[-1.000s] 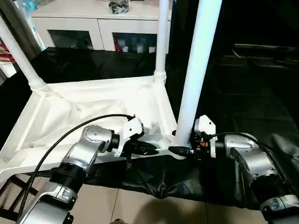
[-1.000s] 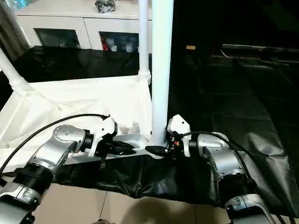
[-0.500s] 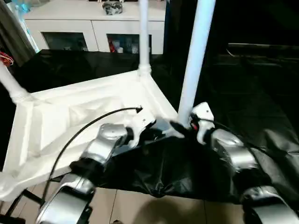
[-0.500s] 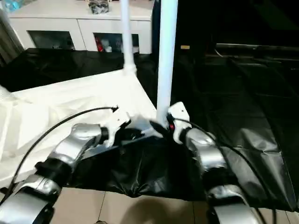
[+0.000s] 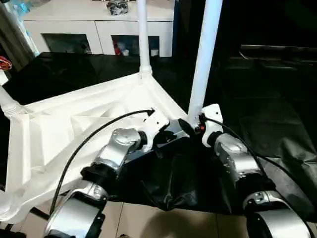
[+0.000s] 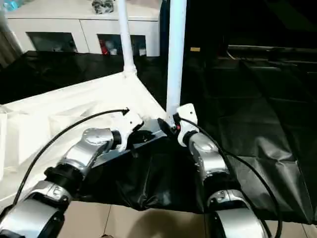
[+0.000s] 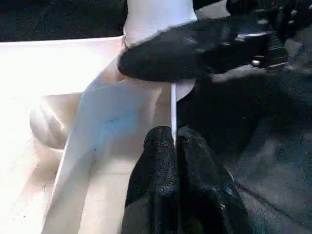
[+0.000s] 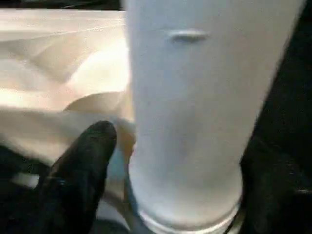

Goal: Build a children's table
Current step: Rotate leg to tighten

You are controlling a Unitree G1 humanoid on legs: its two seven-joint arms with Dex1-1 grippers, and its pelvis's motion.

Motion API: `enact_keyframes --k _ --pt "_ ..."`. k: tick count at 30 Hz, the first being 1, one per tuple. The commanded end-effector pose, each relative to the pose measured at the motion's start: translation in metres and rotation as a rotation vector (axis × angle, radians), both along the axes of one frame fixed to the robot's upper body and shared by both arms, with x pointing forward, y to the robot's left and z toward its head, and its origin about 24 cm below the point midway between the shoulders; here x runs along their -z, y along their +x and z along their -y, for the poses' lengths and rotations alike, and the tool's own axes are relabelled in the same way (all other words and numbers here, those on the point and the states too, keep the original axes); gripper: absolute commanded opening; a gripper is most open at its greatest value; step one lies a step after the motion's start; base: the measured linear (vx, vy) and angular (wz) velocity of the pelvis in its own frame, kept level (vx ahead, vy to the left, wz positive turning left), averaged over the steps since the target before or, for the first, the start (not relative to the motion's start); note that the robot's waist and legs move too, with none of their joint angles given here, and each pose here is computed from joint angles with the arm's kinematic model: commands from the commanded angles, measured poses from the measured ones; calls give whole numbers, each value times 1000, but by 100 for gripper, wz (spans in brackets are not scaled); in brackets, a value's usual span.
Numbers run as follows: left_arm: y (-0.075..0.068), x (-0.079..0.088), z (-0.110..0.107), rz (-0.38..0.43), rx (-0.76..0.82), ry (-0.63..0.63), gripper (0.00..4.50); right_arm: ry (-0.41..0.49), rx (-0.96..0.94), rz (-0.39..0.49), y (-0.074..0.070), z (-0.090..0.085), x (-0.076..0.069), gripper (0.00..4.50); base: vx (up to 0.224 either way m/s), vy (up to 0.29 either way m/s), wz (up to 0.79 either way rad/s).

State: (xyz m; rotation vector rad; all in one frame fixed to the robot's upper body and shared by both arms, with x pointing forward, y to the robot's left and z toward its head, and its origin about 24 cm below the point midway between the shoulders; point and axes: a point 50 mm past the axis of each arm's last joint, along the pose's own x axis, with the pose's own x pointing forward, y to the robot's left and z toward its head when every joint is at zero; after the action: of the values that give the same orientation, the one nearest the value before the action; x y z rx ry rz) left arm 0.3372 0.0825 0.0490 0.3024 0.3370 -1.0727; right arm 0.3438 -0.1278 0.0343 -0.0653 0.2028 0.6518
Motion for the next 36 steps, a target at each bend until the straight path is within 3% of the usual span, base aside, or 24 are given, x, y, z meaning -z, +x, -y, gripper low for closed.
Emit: enact_keyframes --k 1,9,15,22,31,36 --pt "-2 -20 11 76 112 -82 0 -6 -143 0 -7 -11 1 386 0 0 0" --pt "-13 -18 -9 32 237 -59 0 -14 -423 -35 -27 11 -3 386 0 0 0" --pt "-20 -19 -21 -7 305 -54 0 -40 -588 -86 -43 18 -2 319 0 0 0" --pt "-26 -19 -29 -46 369 -45 0 -44 -664 -115 -51 16 -3 276 0 0 0" --pt "-25 -18 -27 -28 341 -39 0 -35 -679 -131 -56 12 0 270 0 0 0" --pt "-11 -18 -17 24 185 -40 0 -53 -416 -96 -38 5 9 270 0 0 0"
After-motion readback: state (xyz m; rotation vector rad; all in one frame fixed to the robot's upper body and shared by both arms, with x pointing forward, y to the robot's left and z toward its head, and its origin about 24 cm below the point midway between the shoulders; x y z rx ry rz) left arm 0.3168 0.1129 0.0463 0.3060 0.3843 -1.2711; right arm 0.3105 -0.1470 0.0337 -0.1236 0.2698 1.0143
